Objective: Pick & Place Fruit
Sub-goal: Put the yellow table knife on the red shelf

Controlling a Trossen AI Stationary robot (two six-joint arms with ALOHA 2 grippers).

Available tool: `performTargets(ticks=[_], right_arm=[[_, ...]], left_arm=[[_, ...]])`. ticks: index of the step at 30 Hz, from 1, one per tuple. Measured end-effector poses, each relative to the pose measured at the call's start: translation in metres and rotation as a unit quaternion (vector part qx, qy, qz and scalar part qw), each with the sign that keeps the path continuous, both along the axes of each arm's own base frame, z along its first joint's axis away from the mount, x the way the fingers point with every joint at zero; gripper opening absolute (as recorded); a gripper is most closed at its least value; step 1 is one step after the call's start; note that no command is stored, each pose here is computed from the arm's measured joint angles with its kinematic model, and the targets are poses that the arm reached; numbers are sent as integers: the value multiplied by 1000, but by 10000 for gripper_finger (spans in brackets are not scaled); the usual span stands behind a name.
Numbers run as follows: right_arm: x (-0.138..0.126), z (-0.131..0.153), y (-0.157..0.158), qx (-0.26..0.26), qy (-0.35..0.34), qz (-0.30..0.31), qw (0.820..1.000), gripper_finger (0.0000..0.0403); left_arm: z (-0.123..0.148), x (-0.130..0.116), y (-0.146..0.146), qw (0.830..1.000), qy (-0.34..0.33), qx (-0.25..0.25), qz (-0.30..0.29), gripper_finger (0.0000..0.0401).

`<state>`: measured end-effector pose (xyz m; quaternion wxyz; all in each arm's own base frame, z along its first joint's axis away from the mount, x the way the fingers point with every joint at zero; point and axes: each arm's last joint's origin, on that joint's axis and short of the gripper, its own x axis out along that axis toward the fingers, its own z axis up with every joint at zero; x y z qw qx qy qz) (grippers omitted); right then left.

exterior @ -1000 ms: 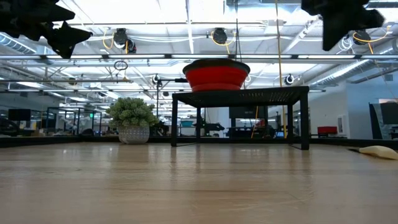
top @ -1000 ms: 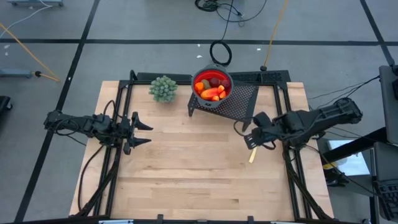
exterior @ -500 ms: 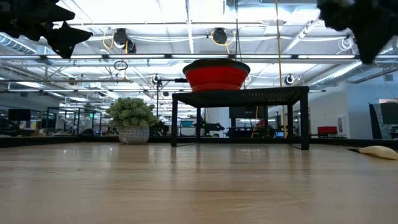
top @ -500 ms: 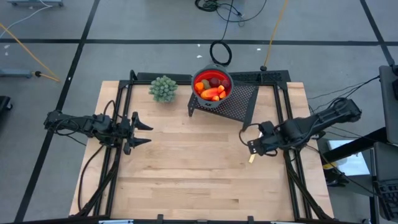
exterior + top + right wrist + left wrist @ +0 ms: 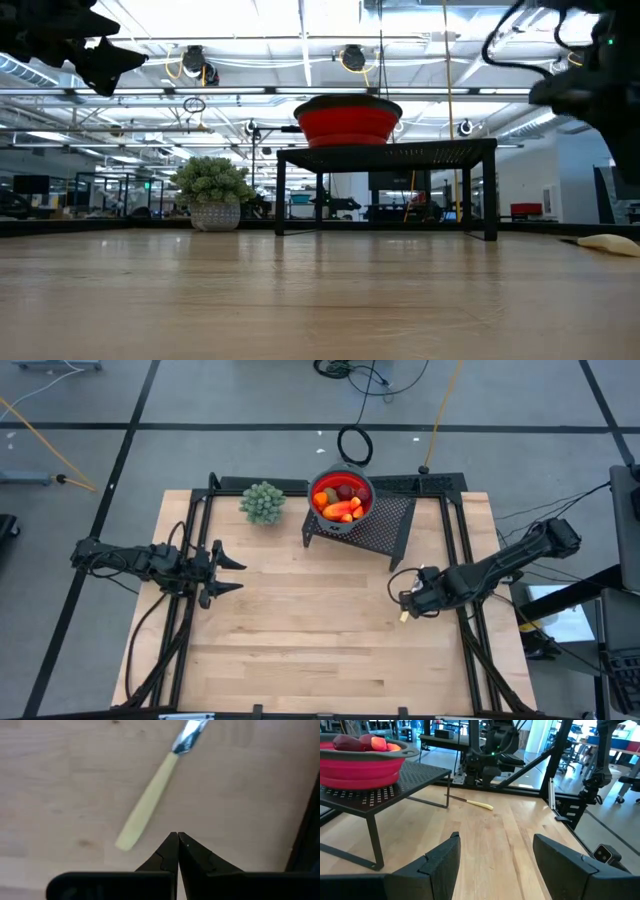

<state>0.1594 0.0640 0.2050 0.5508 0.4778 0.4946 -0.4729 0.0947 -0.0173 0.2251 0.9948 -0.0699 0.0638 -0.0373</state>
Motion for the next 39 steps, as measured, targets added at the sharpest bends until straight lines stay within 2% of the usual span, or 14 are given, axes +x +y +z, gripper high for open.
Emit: performTargets(ticks=[6, 25, 32, 39], right_arm=[[-4, -8, 0, 19, 18, -4, 1000, 4], [-2, -8, 0, 17, 7, -1, 1000, 9], [1, -8, -1, -12, -17, -6, 1000, 70], [2, -8, -1, -6, -25, -54, 998, 152]], left_arm=[[0, 0, 0, 1000, 0, 0, 0, 250], [0, 0, 0, 1000, 0, 1, 0, 250], [0, 0, 0, 1000, -1, 1, 0, 250], [0, 0, 0, 1000, -1, 1, 0, 250]])
